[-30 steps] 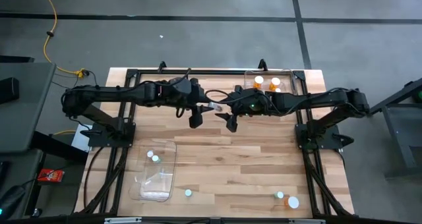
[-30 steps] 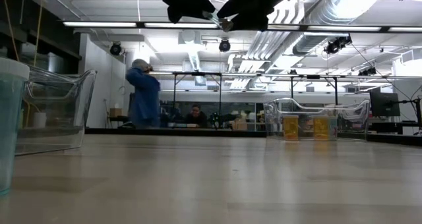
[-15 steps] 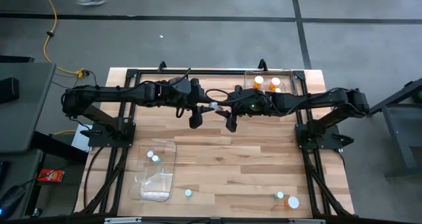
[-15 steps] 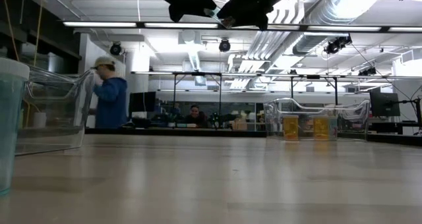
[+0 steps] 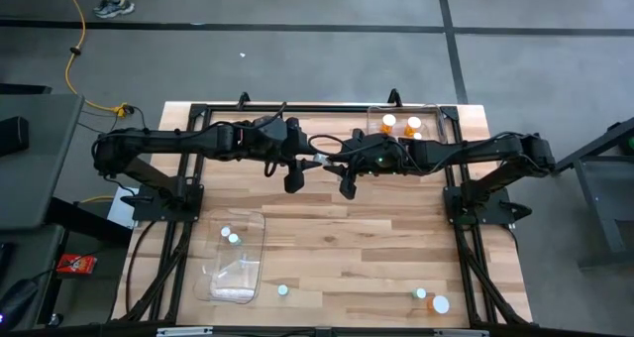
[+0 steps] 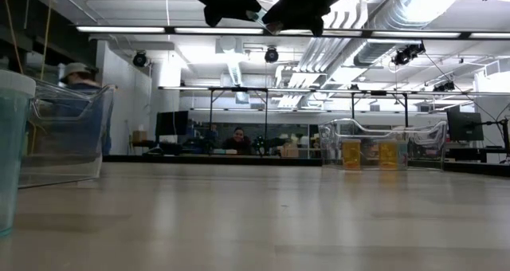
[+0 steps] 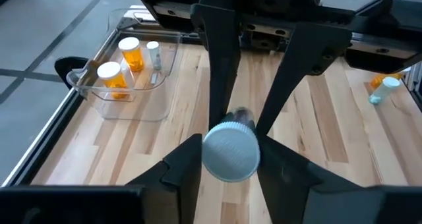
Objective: Pick and place medicine bottles into bin by pill shape (circle, oval)
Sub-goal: Put the green capsule bottle into the top transparent bin
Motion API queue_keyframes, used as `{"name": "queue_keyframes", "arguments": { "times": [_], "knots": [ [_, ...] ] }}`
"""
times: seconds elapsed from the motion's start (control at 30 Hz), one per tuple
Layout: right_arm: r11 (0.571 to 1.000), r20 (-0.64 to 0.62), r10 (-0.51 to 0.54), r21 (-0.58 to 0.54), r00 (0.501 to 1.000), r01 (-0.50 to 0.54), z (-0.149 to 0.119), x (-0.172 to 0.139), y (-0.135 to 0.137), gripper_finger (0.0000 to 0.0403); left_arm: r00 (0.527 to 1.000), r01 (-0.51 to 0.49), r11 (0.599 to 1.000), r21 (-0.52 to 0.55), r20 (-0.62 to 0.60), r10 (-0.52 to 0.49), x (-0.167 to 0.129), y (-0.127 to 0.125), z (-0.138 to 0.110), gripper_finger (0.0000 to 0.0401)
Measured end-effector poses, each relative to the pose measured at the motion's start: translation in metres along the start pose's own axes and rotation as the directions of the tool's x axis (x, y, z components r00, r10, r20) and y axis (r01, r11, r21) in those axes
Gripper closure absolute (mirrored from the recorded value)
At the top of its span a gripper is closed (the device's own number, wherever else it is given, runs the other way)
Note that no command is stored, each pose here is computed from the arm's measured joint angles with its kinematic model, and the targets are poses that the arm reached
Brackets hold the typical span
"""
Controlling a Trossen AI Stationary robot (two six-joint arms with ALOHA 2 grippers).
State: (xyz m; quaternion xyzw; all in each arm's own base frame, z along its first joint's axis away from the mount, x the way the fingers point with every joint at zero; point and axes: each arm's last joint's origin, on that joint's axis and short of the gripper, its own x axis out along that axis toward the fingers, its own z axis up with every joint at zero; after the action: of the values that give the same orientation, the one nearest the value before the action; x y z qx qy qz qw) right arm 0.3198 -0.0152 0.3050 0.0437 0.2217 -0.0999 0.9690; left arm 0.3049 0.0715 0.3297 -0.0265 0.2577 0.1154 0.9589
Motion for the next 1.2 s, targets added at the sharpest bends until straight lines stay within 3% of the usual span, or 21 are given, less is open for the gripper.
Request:
{"name": "queue_keyframes", "arguments": {
  "times": [0.3,0.5,0.67,0.93,1.03,1.2],
  "knots": [
    [0.998,0.016,-0.059,0.002,0.998,0.059,0.011,-0.031,-0.022,0.0315,0.999,-0.001,1.000,0.015,0.033,0.001,-0.035,0.001,0.027,0.0203],
    [0.996,0.040,-0.084,0.023,0.996,0.083,0.015,-0.068,-0.032,0.0315,0.995,0.014,1.000,0.011,0.101,-0.015,-0.072,0.001,0.034,0.0191],
    [0.992,0.139,-0.078,0.105,0.987,0.063,-0.001,-0.088,-0.035,0.0315,0.960,0.042,0.996,-0.073,0.278,-0.020,-0.084,0.001,0.013,0.0192],
    [0.971,0.389,-0.039,0.234,0.920,-0.058,-0.035,-0.101,-0.034,0.0314,0.798,0.145,0.964,-0.221,0.602,0.018,-0.092,-0.001,-0.034,0.0190],
    [0.969,0.414,-0.037,0.236,0.910,-0.067,-0.038,-0.103,-0.034,0.0314,0.757,0.138,0.959,-0.246,0.650,0.058,-0.093,0.000,-0.044,0.0190],
    [0.970,0.410,-0.037,0.235,0.911,-0.066,-0.039,-0.104,-0.034,0.0314,0.760,0.119,0.960,-0.253,0.646,0.077,-0.092,0.000,-0.048,0.0190]
  ]
}}
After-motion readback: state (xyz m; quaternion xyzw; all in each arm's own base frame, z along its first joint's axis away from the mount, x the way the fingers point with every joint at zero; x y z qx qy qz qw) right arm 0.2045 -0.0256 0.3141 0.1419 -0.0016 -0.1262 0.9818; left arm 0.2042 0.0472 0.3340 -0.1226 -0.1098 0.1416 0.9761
